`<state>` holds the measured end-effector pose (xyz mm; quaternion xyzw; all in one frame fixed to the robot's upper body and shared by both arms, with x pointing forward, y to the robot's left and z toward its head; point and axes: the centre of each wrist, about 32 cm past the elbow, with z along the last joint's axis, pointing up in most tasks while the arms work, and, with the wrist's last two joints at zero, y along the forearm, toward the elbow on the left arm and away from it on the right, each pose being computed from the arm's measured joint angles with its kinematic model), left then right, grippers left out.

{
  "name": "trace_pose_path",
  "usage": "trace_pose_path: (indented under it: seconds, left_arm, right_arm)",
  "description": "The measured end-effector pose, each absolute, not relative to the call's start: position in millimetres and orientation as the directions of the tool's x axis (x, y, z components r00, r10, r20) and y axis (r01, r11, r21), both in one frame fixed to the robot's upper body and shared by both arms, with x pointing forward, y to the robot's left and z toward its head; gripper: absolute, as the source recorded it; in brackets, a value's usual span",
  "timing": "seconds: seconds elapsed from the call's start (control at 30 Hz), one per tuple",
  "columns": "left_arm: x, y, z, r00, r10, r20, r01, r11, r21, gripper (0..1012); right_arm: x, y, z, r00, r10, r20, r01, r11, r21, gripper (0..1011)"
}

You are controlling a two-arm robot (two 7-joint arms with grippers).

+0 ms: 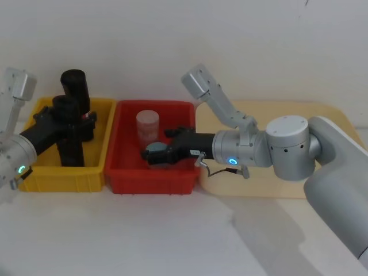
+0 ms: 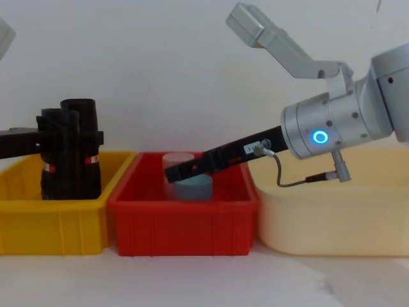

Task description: Pick up the garbage bag with the one hand and transfer it to the other hand.

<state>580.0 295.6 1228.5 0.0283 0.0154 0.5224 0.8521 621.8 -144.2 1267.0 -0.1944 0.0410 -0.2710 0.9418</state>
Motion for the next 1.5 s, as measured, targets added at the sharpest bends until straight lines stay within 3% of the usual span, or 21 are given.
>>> trace_pose_path:
  seconds: [1.37, 1.5]
  left_arm:
    - [580.0, 295.5, 1228.5, 0.454, 0.891, 0.003, -0.889, 0.453, 0.064, 1001]
    - [580.0, 295.5, 1228.5, 0.454, 0.891, 0.003, -0.889, 0.453, 0.064, 1001]
  right_arm:
    - [620.5, -140.5, 1259.0, 0.864, -0.503, 0.036, 0.466, 0.77, -0.436, 1001]
    - [620.6, -140.1, 1258.1, 0.862, -0.505, 0.038, 0.469, 0.769, -0.435, 931]
